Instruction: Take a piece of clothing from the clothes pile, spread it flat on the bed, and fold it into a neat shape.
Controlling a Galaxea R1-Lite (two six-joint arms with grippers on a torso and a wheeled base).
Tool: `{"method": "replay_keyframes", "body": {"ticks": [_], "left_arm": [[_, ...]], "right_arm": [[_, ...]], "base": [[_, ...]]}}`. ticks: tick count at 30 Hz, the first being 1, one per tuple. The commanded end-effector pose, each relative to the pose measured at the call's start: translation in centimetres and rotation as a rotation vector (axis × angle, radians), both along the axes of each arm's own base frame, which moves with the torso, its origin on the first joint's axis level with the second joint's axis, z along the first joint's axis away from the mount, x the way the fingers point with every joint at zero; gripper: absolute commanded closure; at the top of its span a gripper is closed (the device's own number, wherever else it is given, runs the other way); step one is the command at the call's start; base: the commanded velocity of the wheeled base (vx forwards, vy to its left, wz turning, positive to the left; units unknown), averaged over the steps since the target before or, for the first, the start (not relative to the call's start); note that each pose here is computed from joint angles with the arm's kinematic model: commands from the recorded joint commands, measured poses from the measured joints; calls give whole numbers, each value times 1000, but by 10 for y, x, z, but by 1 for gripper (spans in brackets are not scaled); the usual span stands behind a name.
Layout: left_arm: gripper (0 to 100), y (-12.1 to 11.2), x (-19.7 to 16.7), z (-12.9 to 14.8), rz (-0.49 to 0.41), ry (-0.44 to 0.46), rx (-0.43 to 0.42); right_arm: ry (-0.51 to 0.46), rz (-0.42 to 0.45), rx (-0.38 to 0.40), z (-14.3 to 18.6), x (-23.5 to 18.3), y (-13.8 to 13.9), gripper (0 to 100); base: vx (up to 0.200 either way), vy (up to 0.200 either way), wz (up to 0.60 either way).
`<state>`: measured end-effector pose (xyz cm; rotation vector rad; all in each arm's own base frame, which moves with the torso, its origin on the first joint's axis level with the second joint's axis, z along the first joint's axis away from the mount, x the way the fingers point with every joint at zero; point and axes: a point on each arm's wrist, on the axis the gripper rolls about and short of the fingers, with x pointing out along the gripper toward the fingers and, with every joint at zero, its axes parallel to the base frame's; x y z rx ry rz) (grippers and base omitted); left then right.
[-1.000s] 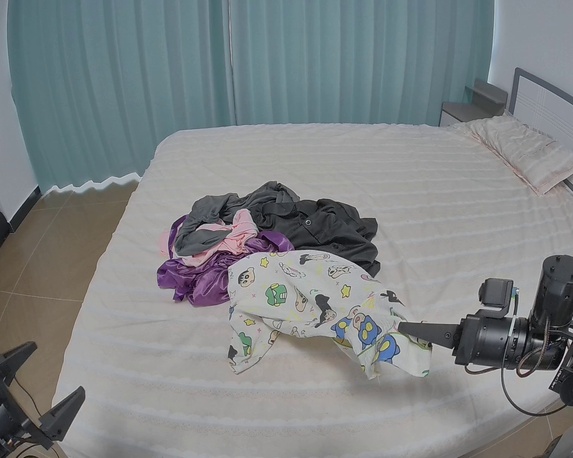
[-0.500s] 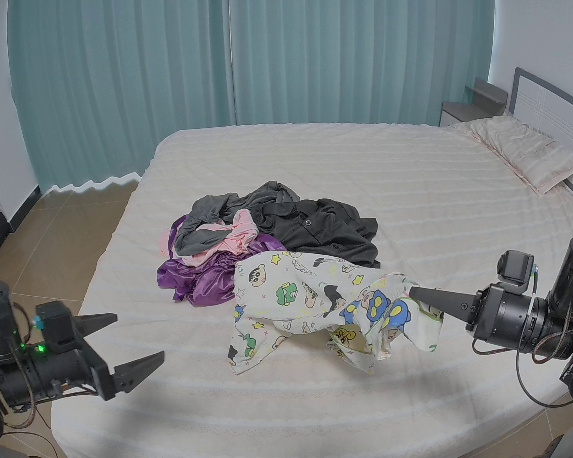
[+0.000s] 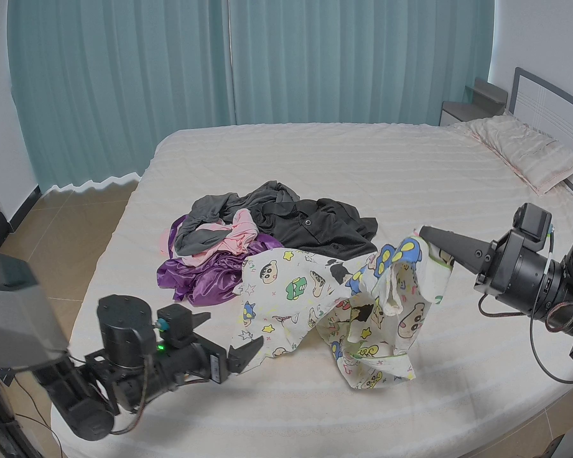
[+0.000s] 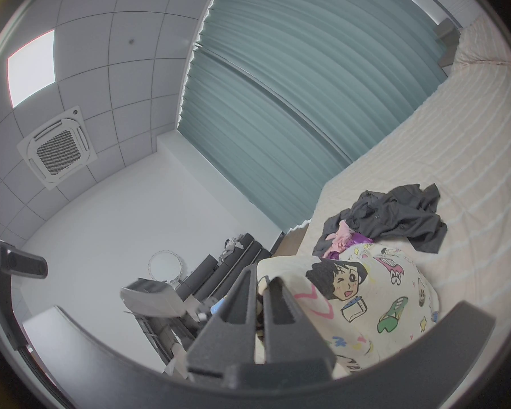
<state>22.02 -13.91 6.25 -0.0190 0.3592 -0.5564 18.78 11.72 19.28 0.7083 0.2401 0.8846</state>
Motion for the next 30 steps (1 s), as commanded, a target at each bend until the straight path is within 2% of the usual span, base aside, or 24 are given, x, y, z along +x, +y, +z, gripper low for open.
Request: {"method": "replay_keyframes", "body": {"ticks": [1, 4, 8, 12, 19, 26, 30], "left_arm": [[0, -59, 3, -71, -18, 85, -20], [0, -65, 7, -69, -6, 76, -48], [0, -65, 9, -70, 40, 63, -42], [0, -63, 7, -70, 43, 67, -32], [0, -74, 25, -69, 97, 8, -69], [0, -79, 35, -88, 105, 23, -52], [0, -74, 49, -106, 149, 37, -37]], "right_arm": [[-74, -12, 56, 26, 6, 5, 100], [-67, -11, 52, 24, 7, 6, 100], [-62, -14, 49, 23, 9, 6, 100], [-60, -14, 48, 22, 9, 6, 100], [-80, -11, 60, 29, 7, 6, 100], [-84, -6, 65, 32, 6, 8, 100], [-94, -4, 70, 34, 6, 9, 100]], "base": [[0, 0, 0], [0, 0, 0], [0, 0, 0], [0, 0, 0], [0, 0, 0], [0, 0, 0], [0, 0, 0]]}}
